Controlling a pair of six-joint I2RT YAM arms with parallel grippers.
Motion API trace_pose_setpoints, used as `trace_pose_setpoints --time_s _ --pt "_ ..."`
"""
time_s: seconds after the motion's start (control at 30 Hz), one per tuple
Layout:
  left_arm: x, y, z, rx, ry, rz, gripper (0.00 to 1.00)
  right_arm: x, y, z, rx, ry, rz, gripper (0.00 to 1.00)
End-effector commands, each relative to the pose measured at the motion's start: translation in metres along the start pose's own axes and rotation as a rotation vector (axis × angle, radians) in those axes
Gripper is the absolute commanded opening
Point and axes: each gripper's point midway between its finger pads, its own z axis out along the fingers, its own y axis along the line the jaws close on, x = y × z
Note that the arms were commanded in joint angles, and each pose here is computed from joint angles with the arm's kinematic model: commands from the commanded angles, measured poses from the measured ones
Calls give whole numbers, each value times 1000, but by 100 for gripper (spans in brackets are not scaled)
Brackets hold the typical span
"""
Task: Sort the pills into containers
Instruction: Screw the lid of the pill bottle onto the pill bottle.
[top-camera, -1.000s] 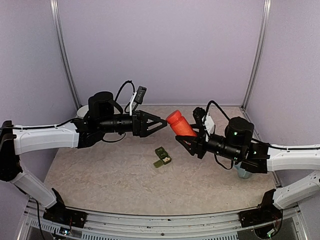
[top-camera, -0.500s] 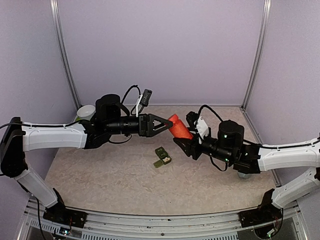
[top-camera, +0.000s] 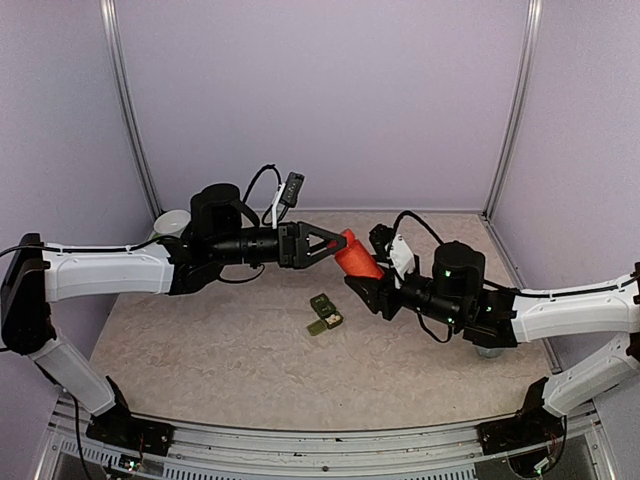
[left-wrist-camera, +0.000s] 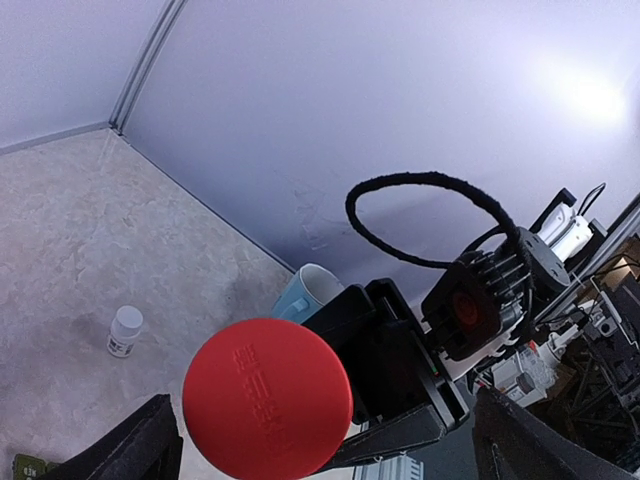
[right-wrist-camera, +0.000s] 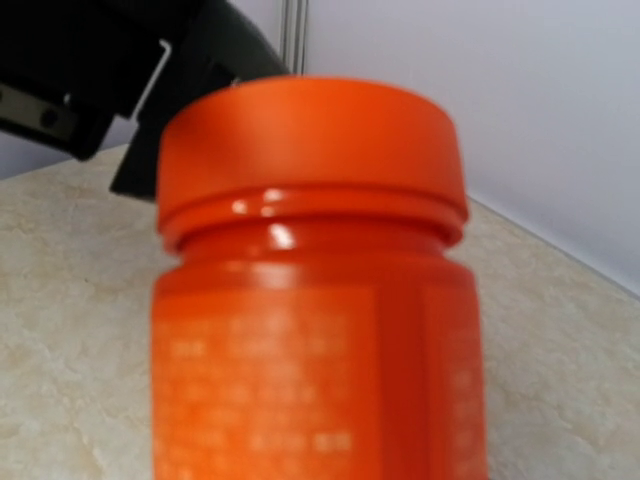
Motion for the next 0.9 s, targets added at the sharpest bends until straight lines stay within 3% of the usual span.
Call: trace_pose_setpoints --time_s 0.0,0.23,0.87 --pt "-10 5 1 -35 -32 21 99 -31 -6 -9 17 -108 7 44" --pt "-8 5 4 -20 -19 8 99 -34 -6 -9 16 -120 0 44" --pt "-12 -15 5 50 -38 39 99 5 19 28 -35 19 -39 44"
